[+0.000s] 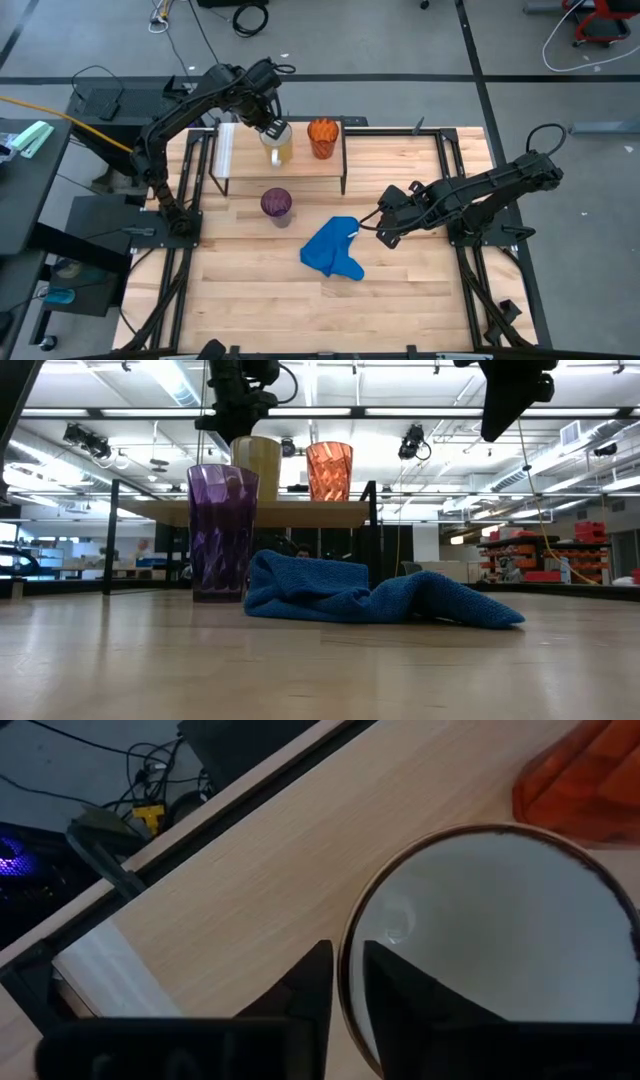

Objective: Stack small to large cups/mugs on shelf
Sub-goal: Put the yellow mug on the shelf, then put the violet glass on the shelf

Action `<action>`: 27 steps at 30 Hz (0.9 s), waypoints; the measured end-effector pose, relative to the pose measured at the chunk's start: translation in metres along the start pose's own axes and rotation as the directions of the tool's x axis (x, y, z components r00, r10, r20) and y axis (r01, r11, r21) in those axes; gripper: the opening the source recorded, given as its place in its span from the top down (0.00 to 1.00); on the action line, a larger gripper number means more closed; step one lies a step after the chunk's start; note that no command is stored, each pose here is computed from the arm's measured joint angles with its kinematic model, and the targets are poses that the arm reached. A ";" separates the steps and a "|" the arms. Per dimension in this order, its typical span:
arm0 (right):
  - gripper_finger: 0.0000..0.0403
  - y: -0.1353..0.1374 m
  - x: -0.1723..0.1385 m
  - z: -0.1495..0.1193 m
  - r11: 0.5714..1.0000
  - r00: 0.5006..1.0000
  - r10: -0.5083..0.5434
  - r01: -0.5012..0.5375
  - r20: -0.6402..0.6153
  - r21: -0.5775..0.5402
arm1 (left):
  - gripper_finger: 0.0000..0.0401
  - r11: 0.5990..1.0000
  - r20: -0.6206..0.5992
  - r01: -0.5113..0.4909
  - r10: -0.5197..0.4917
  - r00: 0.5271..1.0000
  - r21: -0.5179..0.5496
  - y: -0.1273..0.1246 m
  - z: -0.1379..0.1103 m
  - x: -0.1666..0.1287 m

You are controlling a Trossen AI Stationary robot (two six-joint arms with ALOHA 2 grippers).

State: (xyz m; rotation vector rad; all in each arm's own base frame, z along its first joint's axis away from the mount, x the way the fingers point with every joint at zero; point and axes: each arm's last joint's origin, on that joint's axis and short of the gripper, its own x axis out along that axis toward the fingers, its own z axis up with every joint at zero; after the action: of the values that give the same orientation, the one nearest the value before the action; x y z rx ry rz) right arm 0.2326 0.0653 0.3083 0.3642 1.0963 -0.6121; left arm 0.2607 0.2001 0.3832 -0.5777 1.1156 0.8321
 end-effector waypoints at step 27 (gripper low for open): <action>0.82 0.000 0.000 0.000 1.000 1.000 0.001 -0.001 0.000 0.000 | 0.68 0.997 0.012 0.068 -0.067 0.998 -0.021 0.004 -0.026 -0.040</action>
State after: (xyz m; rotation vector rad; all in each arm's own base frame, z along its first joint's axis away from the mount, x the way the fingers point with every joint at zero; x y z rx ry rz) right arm 0.2327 0.0653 0.3083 0.3644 1.0959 -0.6115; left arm 0.2350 0.1712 0.4111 -0.6250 1.0723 0.7890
